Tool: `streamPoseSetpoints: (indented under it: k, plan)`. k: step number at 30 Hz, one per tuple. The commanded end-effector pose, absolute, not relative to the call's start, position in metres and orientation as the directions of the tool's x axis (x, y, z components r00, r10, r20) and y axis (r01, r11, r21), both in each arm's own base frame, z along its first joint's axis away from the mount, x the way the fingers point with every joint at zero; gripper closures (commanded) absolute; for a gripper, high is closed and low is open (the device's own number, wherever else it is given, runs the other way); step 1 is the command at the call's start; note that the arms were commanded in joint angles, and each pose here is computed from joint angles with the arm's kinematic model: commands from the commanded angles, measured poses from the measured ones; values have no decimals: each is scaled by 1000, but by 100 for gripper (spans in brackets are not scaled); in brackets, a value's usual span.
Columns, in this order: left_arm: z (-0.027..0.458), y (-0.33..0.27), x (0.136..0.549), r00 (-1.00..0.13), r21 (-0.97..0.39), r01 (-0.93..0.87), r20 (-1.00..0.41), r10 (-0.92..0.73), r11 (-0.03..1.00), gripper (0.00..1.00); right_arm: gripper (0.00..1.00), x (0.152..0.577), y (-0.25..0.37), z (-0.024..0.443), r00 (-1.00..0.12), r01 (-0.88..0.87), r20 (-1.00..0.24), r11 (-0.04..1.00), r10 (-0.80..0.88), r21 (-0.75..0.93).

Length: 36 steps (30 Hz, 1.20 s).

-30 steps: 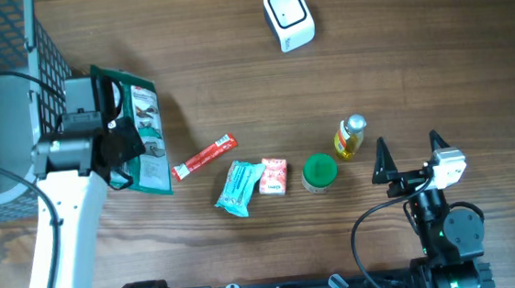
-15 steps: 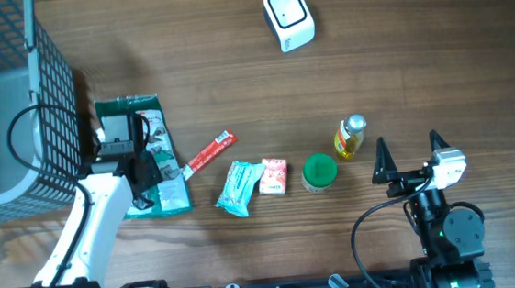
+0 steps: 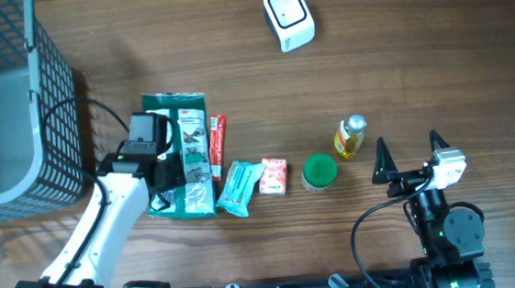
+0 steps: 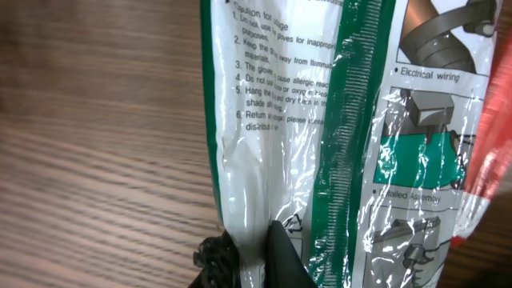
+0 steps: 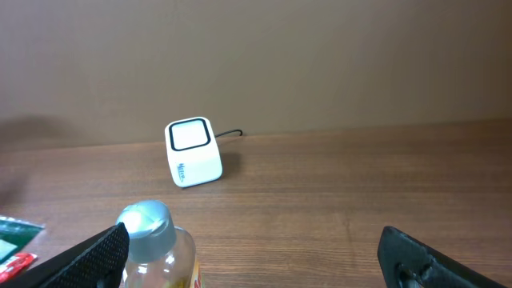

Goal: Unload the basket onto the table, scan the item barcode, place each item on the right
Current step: 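Lift the green 3M gloves pack out of the basket with the left gripper, then lay the gloves pack on the table beside the red stick, release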

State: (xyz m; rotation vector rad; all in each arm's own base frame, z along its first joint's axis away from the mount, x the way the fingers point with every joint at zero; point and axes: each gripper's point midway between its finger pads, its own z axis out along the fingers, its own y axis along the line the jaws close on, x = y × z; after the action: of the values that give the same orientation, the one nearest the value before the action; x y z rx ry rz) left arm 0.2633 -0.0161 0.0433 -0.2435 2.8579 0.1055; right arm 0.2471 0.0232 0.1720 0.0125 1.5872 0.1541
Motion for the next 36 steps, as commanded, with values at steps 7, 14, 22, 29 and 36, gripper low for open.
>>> streamPoseSetpoints:
  k: [7, 14, 22, 29, 36]
  plan:
    - [59, -9, 278, -939, 114, -168, -322, -124, 979, 21, 0, 247, 20, 173, -17, -71, -995, 993, 96, 97]
    - [120, -12, 314, -883, 79, -187, -450, -132, 979, 0, 0, 247, 20, 173, -17, -71, -995, 993, 96, 97]
    - [179, -16, 335, -790, 17, -195, -595, -147, 981, 0, 0, 247, 20, 173, -17, -71, -995, 993, 95, 96]
    - [176, -16, 332, -795, 0, -220, -579, -179, 976, 0, 0, 247, 20, 173, -17, -71, -995, 993, 95, 96]
    - [170, -30, 326, -824, -62, -173, -538, -179, 983, 0, 0, 247, 20, 173, -17, -71, -995, 993, 96, 97]
